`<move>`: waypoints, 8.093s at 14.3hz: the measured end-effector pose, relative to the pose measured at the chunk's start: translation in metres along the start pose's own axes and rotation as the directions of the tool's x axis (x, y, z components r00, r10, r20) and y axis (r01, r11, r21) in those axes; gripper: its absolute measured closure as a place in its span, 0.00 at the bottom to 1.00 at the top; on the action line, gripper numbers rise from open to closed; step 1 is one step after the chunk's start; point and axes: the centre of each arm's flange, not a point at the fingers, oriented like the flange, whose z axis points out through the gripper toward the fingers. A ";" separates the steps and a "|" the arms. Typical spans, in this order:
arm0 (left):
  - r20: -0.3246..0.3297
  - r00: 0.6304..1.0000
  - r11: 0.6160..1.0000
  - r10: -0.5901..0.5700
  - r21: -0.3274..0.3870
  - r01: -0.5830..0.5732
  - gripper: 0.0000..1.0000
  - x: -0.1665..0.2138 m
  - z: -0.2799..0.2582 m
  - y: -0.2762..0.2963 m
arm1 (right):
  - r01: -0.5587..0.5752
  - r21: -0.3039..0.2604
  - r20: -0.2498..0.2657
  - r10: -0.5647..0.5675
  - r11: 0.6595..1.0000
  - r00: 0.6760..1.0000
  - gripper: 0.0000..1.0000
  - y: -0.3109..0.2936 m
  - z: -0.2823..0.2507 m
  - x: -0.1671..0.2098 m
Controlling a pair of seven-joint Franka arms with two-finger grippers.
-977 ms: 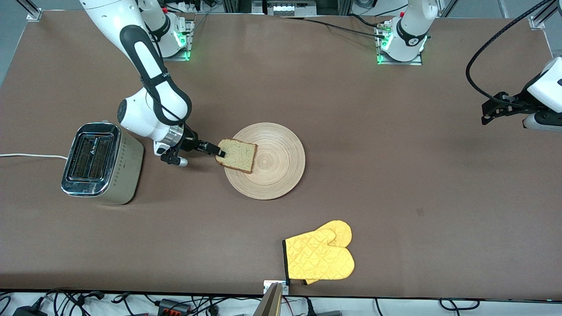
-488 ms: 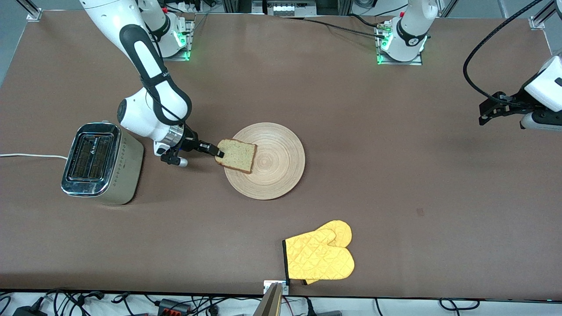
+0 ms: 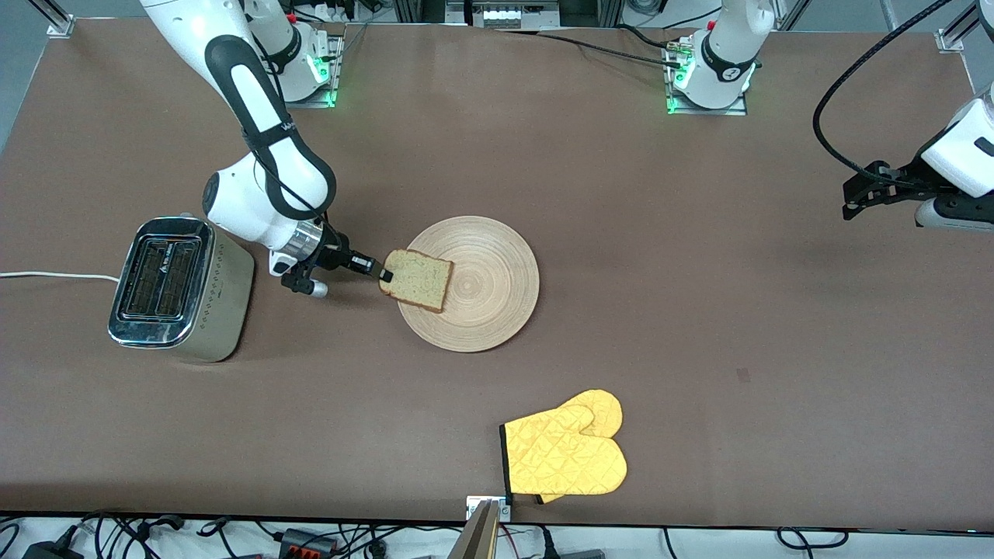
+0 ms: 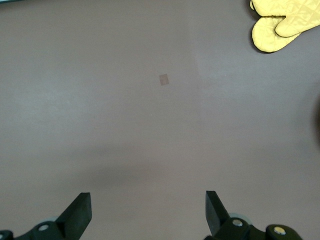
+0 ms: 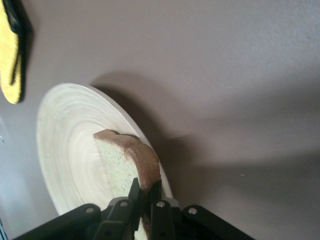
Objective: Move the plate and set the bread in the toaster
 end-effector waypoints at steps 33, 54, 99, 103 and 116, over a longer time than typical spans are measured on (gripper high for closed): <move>0.044 0.999 1.000 0.006 -0.005 -0.006 0.00 -0.006 -0.005 0.006 | 0.452 -0.819 0.398 -0.217 0.353 0.891 0.92 -0.044 -0.290 0.177; 0.044 0.998 0.999 0.038 -0.006 -0.038 0.00 -0.005 -0.006 0.024 | 0.395 -0.678 0.300 -0.257 0.620 0.919 0.00 -0.099 -0.298 0.153; 0.062 0.997 0.999 0.046 -0.008 -0.046 0.00 -0.006 -0.005 0.029 | 0.224 -0.655 0.079 -0.230 0.721 0.970 0.00 -0.083 -0.412 0.064; 0.062 0.997 0.999 0.046 -0.008 -0.046 0.00 -0.007 -0.005 0.029 | 0.194 -0.656 0.055 -0.210 0.729 0.976 0.00 -0.072 -0.425 0.069; 0.064 0.997 0.999 0.045 -0.008 -0.045 0.00 -0.007 -0.005 0.029 | 0.188 -0.661 0.049 -0.209 0.726 0.977 0.00 -0.072 -0.427 0.069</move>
